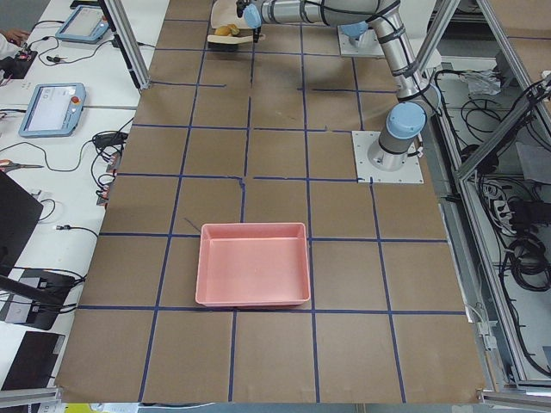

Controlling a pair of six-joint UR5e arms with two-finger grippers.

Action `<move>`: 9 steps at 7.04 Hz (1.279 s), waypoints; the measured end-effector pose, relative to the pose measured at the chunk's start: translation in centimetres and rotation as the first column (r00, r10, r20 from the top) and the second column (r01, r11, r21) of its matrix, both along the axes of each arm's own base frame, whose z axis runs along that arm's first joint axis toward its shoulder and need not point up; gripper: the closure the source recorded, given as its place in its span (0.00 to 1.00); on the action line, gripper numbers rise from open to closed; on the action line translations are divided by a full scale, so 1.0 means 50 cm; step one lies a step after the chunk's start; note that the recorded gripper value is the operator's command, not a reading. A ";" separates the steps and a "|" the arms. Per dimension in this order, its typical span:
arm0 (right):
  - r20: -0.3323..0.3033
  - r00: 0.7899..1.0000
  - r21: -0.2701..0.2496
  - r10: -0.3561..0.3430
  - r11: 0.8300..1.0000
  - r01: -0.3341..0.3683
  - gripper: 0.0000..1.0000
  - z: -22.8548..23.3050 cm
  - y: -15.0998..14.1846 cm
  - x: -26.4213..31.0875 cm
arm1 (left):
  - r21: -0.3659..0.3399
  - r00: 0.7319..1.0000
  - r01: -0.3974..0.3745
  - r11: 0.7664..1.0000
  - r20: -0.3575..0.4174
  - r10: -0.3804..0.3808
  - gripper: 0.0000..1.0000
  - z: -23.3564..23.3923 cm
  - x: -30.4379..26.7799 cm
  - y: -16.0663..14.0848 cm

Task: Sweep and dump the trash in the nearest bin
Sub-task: 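Sweep the bread pieces with the left-held brush toward the dustpan, then keep sweeping the remaining bread into the dustpan with the left gripper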

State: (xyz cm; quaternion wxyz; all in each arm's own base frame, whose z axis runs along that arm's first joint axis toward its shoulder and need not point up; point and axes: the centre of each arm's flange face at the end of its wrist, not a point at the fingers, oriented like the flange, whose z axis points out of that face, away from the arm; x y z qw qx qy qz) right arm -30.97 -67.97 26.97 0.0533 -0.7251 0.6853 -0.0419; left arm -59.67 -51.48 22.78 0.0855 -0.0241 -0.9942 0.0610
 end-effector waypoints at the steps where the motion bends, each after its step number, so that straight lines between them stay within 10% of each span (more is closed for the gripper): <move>1: -0.001 1.000 0.002 0.002 1.000 -0.002 1.00 -0.001 -0.001 0.004 | 0.000 1.000 -0.005 1.000 -0.002 0.005 0.98 -0.006 -0.009 0.006; 9: 0.008 1.000 0.014 0.026 1.000 -0.026 1.00 -0.004 -0.040 0.110 | -0.053 1.000 0.007 0.999 -0.028 -0.008 0.97 -0.019 -0.149 0.047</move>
